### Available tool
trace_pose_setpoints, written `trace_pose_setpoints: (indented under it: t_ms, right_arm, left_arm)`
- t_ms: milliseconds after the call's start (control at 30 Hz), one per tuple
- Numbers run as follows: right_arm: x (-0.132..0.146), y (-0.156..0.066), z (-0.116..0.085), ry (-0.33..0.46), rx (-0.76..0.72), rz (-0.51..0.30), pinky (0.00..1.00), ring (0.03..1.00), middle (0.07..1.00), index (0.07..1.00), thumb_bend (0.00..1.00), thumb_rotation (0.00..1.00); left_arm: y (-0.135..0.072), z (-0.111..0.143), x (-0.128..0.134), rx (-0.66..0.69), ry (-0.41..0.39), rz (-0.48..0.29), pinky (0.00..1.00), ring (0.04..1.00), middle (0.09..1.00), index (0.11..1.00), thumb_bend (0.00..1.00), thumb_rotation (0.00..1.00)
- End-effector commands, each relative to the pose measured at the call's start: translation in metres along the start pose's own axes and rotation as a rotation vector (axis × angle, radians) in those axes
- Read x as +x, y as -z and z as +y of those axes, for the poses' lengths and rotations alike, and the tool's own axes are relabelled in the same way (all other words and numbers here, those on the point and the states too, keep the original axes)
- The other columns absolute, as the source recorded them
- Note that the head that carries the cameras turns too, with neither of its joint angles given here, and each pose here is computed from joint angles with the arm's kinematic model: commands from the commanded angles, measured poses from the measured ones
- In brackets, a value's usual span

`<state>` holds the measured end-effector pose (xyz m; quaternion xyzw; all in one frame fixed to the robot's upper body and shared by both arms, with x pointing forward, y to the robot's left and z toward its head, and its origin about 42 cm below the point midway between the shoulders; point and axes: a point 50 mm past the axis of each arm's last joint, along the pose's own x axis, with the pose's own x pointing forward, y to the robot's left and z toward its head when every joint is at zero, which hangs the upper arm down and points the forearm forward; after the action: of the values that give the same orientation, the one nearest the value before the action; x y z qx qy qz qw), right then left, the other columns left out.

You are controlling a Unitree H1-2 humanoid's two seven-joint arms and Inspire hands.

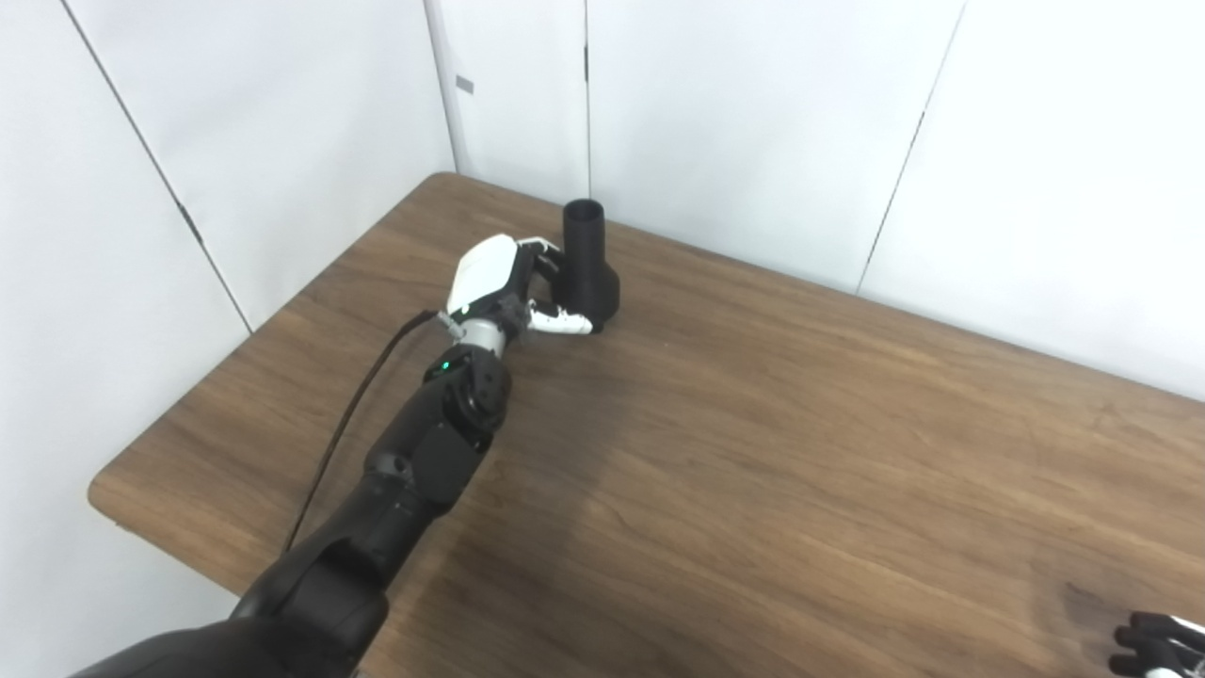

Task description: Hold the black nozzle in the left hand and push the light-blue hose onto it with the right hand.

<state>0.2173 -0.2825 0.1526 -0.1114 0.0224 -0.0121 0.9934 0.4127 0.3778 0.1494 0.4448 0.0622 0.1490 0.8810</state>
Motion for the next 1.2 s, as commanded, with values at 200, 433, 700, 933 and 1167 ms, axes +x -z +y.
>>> trace_pose_setpoints:
  t_ms: [200,433,700,933,1167]
  right_arm:
    - [0.0,-0.013,-0.002,0.007,-0.008,-0.074,0.43,0.57,0.607,0.596,0.18,0.44]
    - [-0.001,-0.013,-0.002,0.004,-0.016,-0.073,0.44,0.58,0.615,0.605,0.17,0.41]
    - [-0.001,-0.015,-0.002,0.006,-0.024,-0.078,0.43,0.569,0.608,0.599,0.15,0.38]
    - [0.0,-0.015,-0.002,0.004,-0.022,-0.071,0.45,0.581,0.616,0.607,0.15,0.35]
    - [0.001,-0.014,-0.001,-0.002,-0.017,-0.071,0.46,0.586,0.617,0.612,0.15,0.29]
  left_arm:
    - [0.015,-0.044,-0.021,-0.124,0.118,0.039,0.48,0.536,0.555,0.494,0.53,0.05]
    - [0.012,-0.059,-0.024,-0.208,0.17,0.014,0.48,0.547,0.568,0.587,0.91,0.02]
    - [0.012,-0.06,-0.022,-0.139,0.205,-0.005,0.48,0.529,0.538,0.501,0.6,0.04]
    - [0.02,-0.06,-0.026,-0.087,0.224,0.005,0.49,0.537,0.549,0.49,0.52,0.05]
    - [0.026,-0.06,-0.028,-0.071,0.23,0.01,0.5,0.541,0.549,0.489,0.52,0.05]
